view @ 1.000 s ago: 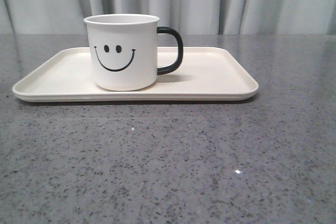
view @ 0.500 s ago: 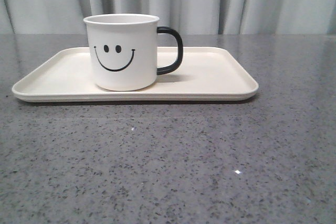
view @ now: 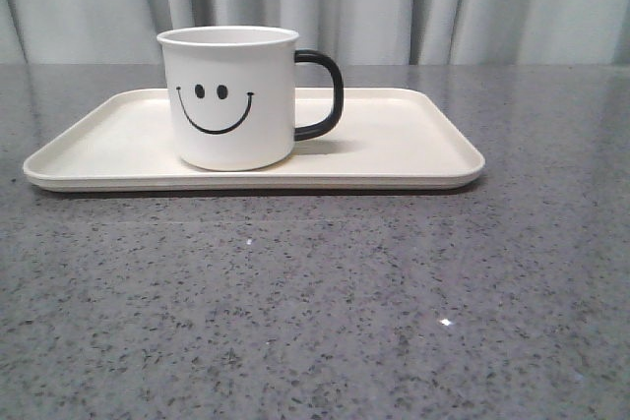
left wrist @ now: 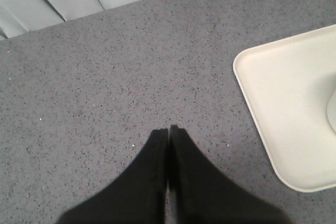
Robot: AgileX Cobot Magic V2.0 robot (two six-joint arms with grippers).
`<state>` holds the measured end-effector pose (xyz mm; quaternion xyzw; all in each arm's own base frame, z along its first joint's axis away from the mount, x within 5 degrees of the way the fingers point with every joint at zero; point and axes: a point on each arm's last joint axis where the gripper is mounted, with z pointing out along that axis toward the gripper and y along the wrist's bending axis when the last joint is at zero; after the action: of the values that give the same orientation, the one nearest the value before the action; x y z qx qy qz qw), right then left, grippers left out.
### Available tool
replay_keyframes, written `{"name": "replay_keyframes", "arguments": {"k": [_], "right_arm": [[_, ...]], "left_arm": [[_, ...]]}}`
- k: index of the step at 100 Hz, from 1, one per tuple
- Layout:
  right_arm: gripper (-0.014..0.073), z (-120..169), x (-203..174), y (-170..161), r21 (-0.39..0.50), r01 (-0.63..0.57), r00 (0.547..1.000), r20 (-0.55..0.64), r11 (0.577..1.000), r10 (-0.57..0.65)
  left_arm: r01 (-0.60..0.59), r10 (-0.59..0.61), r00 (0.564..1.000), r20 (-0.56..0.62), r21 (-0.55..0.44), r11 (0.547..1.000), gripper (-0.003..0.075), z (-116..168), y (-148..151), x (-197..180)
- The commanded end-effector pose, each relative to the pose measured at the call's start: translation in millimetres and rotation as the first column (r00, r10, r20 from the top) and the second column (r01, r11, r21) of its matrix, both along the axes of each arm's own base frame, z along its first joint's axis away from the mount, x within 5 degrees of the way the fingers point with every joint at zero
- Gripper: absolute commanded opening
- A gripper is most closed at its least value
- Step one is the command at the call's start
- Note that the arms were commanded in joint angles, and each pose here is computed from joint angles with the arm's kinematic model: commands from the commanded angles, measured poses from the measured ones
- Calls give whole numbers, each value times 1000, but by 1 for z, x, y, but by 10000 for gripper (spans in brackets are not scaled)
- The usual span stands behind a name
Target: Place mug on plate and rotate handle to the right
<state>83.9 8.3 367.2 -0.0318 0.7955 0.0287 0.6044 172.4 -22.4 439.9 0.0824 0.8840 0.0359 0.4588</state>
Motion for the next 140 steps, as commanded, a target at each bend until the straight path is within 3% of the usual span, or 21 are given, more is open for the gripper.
{"name": "replay_keyframes", "arguments": {"k": [1, 9, 21, 38, 52, 79, 103, 140], "right_arm": [[-67, 13, 1, -2, -6, 22, 996, 85, 1000, -21], [-67, 13, 1, -2, -6, 22, 996, 85, 1000, -21], [-67, 13, 1, -2, -6, 22, 996, 85, 1000, -21], [-67, 13, 1, -2, -6, 22, 996, 85, 1000, -21], [-67, 13, 1, -2, -6, 22, 996, 85, 1000, -21], [-67, 13, 1, -2, -6, 22, 996, 85, 1000, -21], [-67, 13, 1, -2, -6, 22, 996, 85, 1000, -21], [-67, 13, 1, -2, -6, 22, 996, 86, 1000, -21]], "left_arm": [[14, -10, 985, 172, -22, 1000, -20, 16, 1, -3], [51, -36, 959, 280, -47, 998, -20, 14, -2, -7], [129, -63, 881, 470, -110, 985, -20, -3, -5, -21], [223, -41, 709, 704, -168, 960, -20, -42, -2, -59], [260, -22, 601, 799, -170, 951, -20, -83, 4, -91], [265, -19, 585, 810, -169, 949, -20, -161, 10, -121], [289, -3, 490, 872, -159, 944, -20, -187, 12, -131], [174, 35, 568, 822, -162, 971, -20, -206, 16, -125]]}}
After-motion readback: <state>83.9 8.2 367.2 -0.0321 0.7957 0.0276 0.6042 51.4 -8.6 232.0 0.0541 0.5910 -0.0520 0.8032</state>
